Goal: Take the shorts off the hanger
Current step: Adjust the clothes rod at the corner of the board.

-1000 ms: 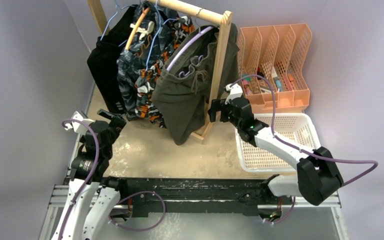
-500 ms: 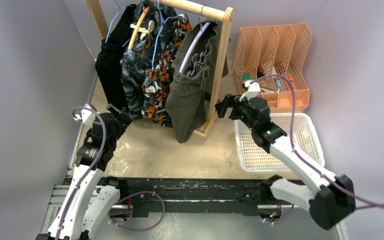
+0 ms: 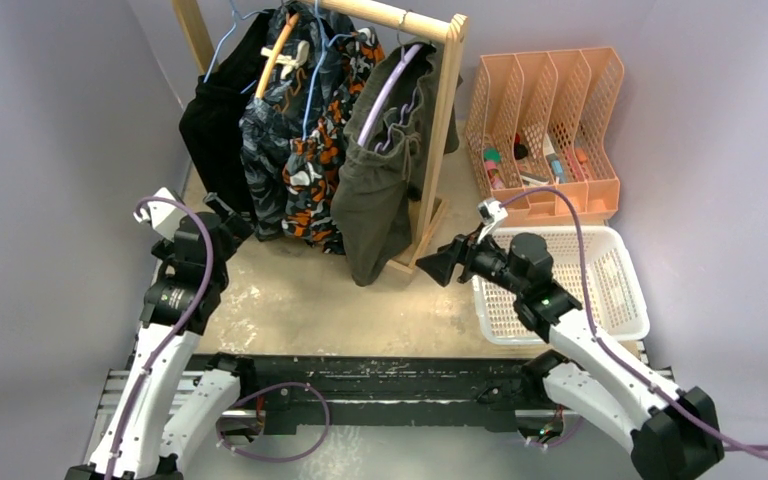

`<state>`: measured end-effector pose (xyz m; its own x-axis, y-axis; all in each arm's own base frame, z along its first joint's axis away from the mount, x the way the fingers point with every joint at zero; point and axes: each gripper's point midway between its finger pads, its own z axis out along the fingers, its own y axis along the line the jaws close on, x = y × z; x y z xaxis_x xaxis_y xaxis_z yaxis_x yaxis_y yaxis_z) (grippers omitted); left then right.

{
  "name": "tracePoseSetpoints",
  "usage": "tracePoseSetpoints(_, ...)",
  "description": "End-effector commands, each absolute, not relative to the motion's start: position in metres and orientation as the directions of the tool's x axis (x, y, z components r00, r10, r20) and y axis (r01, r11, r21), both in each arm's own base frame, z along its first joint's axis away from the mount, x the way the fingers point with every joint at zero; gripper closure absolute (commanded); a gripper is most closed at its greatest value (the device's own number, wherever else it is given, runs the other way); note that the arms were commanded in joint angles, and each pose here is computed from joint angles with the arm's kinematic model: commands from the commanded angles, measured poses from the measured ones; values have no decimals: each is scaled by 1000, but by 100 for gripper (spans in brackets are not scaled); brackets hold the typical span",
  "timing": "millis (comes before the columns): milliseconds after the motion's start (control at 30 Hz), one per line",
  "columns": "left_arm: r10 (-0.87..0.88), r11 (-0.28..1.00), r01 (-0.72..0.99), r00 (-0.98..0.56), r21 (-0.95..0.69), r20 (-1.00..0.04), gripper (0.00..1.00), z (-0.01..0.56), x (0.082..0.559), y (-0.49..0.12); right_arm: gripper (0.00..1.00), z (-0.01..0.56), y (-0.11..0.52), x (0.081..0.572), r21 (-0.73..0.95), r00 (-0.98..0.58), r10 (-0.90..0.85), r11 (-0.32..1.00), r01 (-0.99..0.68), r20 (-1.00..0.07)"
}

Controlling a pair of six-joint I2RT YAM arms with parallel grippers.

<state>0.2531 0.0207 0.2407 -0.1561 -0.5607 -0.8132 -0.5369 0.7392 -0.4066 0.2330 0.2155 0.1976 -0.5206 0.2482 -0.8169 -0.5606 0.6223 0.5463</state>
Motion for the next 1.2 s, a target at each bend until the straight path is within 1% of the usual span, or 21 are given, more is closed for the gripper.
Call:
tracePoseSetpoints(0, -497, 738, -566, -85, -369, -864, 0, 267, 248, 39, 17, 209, 248, 224, 536, -525, 170, 480, -695, -834)
tracePoseSetpoints(33, -502, 718, -586, -64, -375, -862, 0, 267, 245, 44, 18, 203, 252, 225, 532, -531, 152, 479, -698, -833)
tracePoseSetpoints(133, -525, 650, -638, 16, -413, -851, 0, 266, 231, 56, 18, 208, 263, 226, 496, -481, 164, 475, -727, -861)
tracePoseSetpoints(200, -532, 634, -634, 59, -443, -845, 0, 267, 222, 60, 19, 202, 277, 223, 474, -473, 135, 486, -734, -870)
tracePoseSetpoints(300, -524, 634, -627, 82, -452, -848, 0, 266, 213, 64, 22, 198, 298, 220, 432, -452, 86, 492, -755, -888)
tracePoseSetpoints(433, -496, 611, -671, 89, -420, -864, 0, 260, 200, 75, 21, 197, 308, 222, 418, -403, 148, 523, -743, -903)
tracePoseSetpoints(500, -485, 610, -684, 75, -399, -871, 0, 257, 199, 77, 21, 182, 307, 231, 423, -424, 143, 582, -694, -894)
tracePoseSetpoints(567, -479, 617, -689, 57, -382, -876, 0, 255, 200, 76, 24, 163, 308, 236, 432, -460, 124, 613, -662, -879)
tracePoseSetpoints(633, -476, 621, -690, 43, -371, -878, 0, 253, 202, 75, 26, 152, 320, 226, 466, -492, 112, 552, -691, -863)
tracePoseSetpoints(667, -475, 627, -687, 37, -367, -879, 0, 252, 203, 75, 26, 144, 325, 223, 486, -515, 109, 536, -690, -850)
tracePoseSetpoints(700, -475, 631, -685, 29, -363, -880, 0, 251, 204, 74, 26, 135, 328, 225, 506, -542, 109, 548, -666, -833)
tracePoseSetpoints(833, -478, 642, -677, 13, -360, -878, 0, 250, 208, 70, 27, 98, 327, 240, 509, -603, 90, 643, -573, -793)
tracePoseSetpoints(967, -473, 647, -676, 6, -352, -881, 0, 251, 208, 70, 27, 62, 314, 262, 427, -651, 45, 788, -442, -758)
tracePoseSetpoints(1067, -473, 648, -675, 5, -352, -881, 0, 252, 207, 70, 26, 50, 284, 292, 301, -608, 59, 904, -305, -792)
tracePoseSetpoints(1167, -478, 648, -673, 5, -356, -878, 0, 252, 208, 69, 25, 49, 265, 323, 274, -602, 73, 929, -250, -795)
